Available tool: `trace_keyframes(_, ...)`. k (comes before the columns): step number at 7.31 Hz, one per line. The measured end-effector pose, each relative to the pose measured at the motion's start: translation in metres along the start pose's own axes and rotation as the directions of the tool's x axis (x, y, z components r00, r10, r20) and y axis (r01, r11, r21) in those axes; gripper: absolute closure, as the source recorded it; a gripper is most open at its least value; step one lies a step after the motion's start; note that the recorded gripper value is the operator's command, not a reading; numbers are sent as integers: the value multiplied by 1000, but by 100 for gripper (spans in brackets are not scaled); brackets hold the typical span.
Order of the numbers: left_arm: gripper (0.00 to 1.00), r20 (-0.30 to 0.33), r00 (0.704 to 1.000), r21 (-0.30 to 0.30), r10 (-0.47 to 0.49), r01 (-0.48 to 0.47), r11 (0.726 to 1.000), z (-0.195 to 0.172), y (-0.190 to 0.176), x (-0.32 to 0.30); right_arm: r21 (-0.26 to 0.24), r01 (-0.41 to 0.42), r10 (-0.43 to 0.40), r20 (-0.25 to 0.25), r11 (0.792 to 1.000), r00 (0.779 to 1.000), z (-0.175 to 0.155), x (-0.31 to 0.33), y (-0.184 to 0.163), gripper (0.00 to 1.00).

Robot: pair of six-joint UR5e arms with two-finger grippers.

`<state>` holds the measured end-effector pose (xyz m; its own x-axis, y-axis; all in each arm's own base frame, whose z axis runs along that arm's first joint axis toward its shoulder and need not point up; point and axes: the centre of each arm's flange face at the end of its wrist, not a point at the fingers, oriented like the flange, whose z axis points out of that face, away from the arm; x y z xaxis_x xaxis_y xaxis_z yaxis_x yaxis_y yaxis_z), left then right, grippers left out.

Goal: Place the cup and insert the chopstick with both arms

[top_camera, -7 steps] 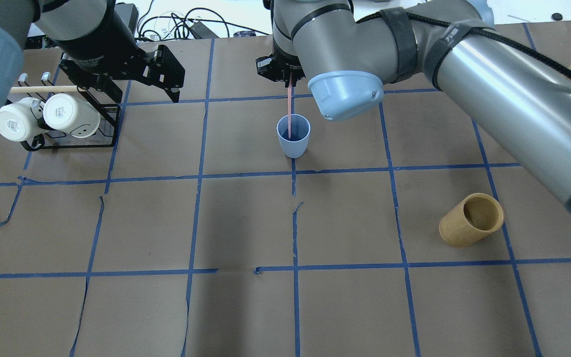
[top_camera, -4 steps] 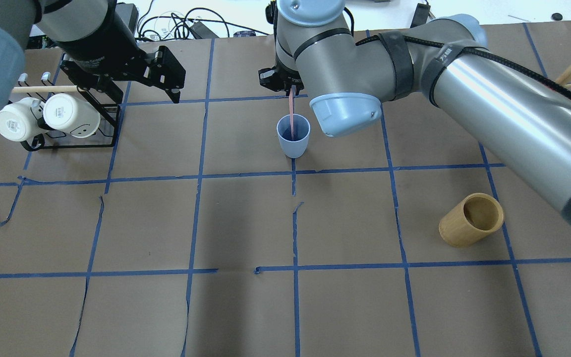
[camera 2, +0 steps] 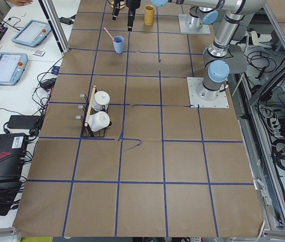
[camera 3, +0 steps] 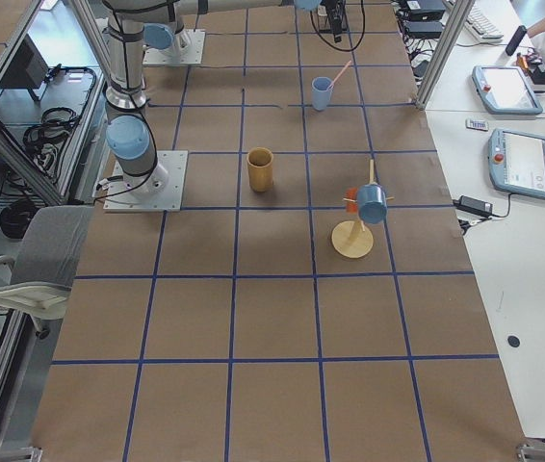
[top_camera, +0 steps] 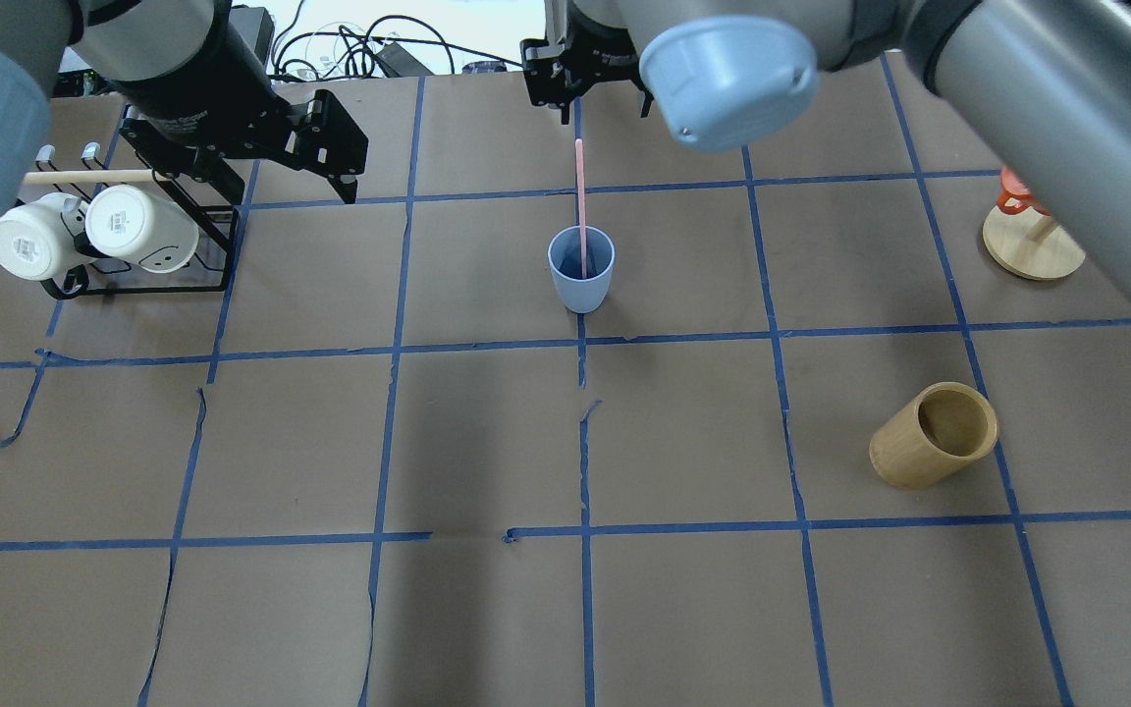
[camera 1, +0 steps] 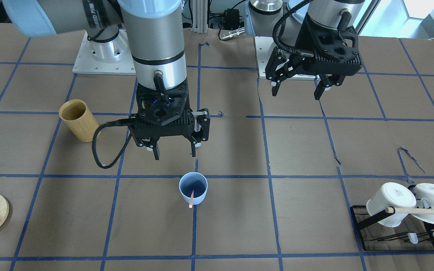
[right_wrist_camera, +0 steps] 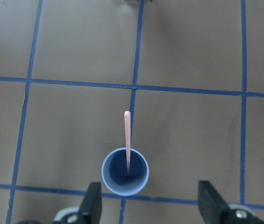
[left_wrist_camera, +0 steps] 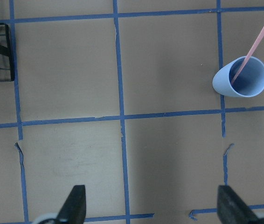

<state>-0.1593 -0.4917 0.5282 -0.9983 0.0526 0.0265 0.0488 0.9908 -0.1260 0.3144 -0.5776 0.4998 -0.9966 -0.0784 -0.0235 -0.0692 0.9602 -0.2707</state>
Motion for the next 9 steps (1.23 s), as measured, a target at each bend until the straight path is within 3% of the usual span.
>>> trace_keyframes(1, 0, 0, 1000, 0, 0, 0, 1000, 0, 0, 0, -57, -12, 11, -20, 998, 1000, -30, 27, 2, 7)
trace_keyframes(2, 0, 0, 1000, -1, 0, 0, 1000, 0, 0, 0, -101, -6, 2, -35, 995, 999, -60, 65, 8, 0)
trace_keyframes(4, 0, 1, 1000, -2, 0, 0, 1000, 1, 0, 0, -153, 20, -25, -28, 988, 999, -95, 136, 20, 0)
trace_keyframes(6, 0, 1, 1000, -3, 0, 0, 1000, 1, 1, 0, -197, 40, -38, 15, 980, 999, -88, 156, 42, 0)
trace_keyframes(9, 0, 1, 1000, -4, 1, -1, 1000, 2, 0, 0, -221, 57, -52, 25, 974, 998, -59, 158, 69, 0)
